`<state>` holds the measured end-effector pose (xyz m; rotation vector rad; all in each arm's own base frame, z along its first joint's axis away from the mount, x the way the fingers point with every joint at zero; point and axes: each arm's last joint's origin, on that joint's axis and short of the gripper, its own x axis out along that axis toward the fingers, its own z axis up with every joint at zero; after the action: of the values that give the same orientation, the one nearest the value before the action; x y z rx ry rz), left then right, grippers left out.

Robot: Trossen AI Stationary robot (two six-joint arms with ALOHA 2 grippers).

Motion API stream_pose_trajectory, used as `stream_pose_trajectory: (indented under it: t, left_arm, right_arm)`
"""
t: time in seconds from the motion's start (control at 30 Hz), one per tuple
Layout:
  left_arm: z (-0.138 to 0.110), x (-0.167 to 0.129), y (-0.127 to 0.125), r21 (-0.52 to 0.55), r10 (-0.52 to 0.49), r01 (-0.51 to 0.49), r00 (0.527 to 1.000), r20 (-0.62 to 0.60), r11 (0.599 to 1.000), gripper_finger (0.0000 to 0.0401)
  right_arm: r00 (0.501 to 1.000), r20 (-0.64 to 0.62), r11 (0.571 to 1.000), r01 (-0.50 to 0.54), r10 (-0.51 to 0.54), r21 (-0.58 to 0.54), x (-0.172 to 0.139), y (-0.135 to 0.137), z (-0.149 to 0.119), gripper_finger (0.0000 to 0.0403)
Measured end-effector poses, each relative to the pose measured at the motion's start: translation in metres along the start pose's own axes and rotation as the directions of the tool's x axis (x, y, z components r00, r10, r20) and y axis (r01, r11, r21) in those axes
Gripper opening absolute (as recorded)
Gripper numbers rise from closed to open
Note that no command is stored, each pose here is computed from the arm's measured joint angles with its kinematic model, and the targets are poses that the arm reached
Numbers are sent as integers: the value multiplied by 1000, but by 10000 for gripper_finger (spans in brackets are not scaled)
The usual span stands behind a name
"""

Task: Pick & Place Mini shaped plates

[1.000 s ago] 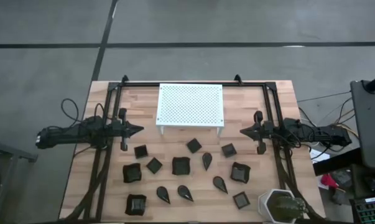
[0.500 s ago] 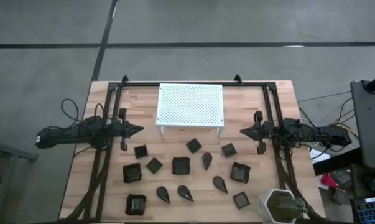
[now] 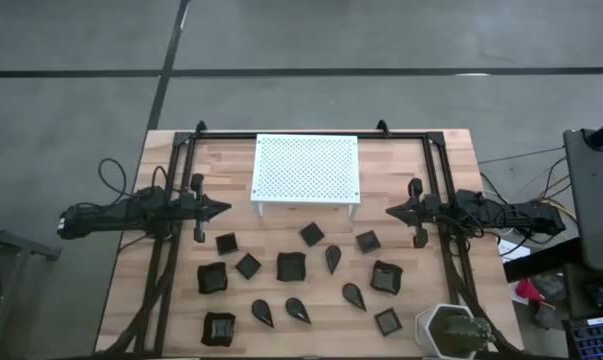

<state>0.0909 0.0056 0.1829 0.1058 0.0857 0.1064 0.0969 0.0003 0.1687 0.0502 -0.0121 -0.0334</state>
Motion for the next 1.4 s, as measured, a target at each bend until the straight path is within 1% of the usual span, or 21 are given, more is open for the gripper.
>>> stream_pose_trajectory:
  t: [0.37, 0.47, 0.57, 0.73, 0.83, 0.97, 1.1, 1.23, 1.33, 1.4]
  left_arm:
    - [0, 0, 0, 0, 0, 0, 1000, 0, 1000, 0]
    - [0, 0, 0, 0, 0, 0, 1000, 0, 1000, 0]
    - [0, 0, 0, 0, 0, 0, 1000, 0, 1000, 0]
    - [0, 0, 0, 0, 0, 0, 1000, 0, 1000, 0]
    - [0, 0, 0, 0, 0, 0, 1000, 0, 1000, 0]
    - [0, 0, 0, 0, 0, 0, 1000, 0, 1000, 0]
    - [0, 0, 0, 1, 0, 0, 1000, 0, 1000, 0]
    - [0, 0, 0, 24, 0, 0, 1000, 0, 1000, 0]
    - [0, 0, 0, 23, 0, 0, 1000, 0, 1000, 0]
    - [0, 0, 0, 23, 1, -1, 1000, 0, 1000, 0]
  right_arm:
    - [1000, 11, 1000, 0, 0, -4, 0, 0, 1, 8]
    - [1000, 19, 1000, -1, 1, 12, 0, 0, 2, 8]
    - [999, 52, 998, 1, -5, 61, 0, 0, 5, 8]
    - [984, 177, 978, -45, 9, 204, -2, 1, 17, 8]
    - [975, 220, 971, -62, 10, 229, -2, 1, 21, 8]
    - [972, 236, 953, -81, 11, 291, -2, 1, 23, 8]
    - [984, 176, 921, -83, 16, 380, 1, 1, 18, 8]
    - [999, 38, 888, -28, 12, 459, 7, 1, 5, 14]
    - [997, -73, 839, 36, 4, 543, 13, 1, -4, 32]
    - [988, -156, 804, 87, 7, 588, 16, 1, -8, 48]
